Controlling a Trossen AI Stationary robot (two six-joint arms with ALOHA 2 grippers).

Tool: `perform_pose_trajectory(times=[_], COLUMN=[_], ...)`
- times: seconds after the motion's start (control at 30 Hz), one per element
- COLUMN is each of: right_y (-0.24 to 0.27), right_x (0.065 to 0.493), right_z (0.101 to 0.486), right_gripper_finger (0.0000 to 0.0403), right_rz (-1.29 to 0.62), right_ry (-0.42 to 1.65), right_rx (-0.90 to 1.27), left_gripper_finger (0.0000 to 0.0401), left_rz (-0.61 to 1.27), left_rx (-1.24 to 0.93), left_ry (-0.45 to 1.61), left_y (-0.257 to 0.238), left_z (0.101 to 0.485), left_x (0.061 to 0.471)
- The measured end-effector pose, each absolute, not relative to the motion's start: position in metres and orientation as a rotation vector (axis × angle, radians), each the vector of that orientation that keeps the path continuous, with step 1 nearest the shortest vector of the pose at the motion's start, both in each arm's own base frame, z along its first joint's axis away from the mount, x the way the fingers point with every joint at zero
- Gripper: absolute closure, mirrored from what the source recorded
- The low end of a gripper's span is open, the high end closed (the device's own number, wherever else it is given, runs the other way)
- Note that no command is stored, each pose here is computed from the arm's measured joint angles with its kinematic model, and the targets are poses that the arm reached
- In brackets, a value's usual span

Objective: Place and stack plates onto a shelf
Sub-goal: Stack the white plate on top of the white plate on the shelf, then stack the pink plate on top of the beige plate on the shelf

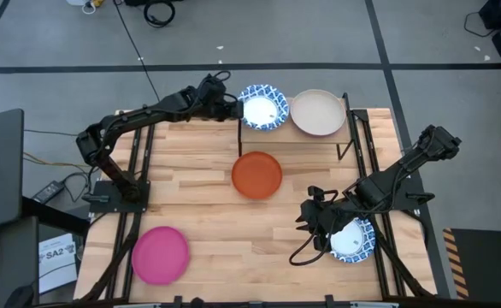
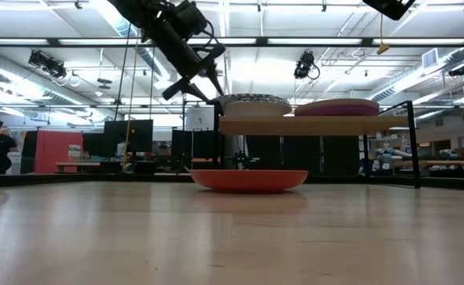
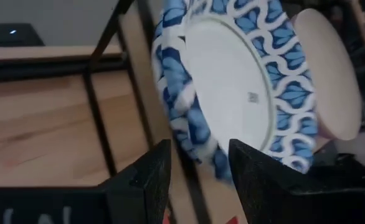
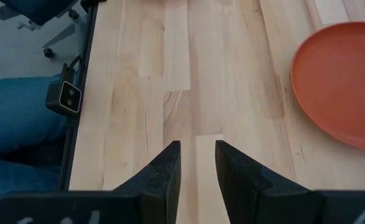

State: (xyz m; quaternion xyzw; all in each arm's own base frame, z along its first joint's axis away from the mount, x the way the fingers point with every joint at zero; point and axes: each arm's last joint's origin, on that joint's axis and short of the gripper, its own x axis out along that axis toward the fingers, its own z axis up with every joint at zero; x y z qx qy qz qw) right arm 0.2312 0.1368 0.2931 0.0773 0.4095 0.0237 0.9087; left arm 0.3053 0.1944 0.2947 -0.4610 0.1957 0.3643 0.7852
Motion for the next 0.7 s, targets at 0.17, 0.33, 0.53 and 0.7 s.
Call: perform_pose_trajectory(times=[0.17, 0.33, 0.53, 0.7], right_y=[0.137, 0.137, 0.137, 0.137], right_x=[0.231, 0.231, 0.231, 0.231], right_z=[0.293, 0.293, 0.293, 0.293], right_gripper_finger=[0.0298, 0.0298, 0.0298, 0.0298], right_rz=[0.049, 0.049, 0.049, 0.049], right_ry=[0.845, 0.845, 0.845, 0.845], right_rx=[0.160, 0.159, 0.160, 0.159], left_gripper_finger=[0.0234, 0.0234, 0.0234, 0.0234], left_rz=[0.789, 0.766, 0.736, 0.701], left_rx=[-0.978, -0.948, -0.926, -0.854], left_ry=[0.442, 0.396, 0.311, 0.262], left_y=[0.195, 0.196, 0.197, 0.194], left_z=[0.294, 0.299, 0.309, 0.325], left_x=[0.304, 0.306, 0.307, 0.302])
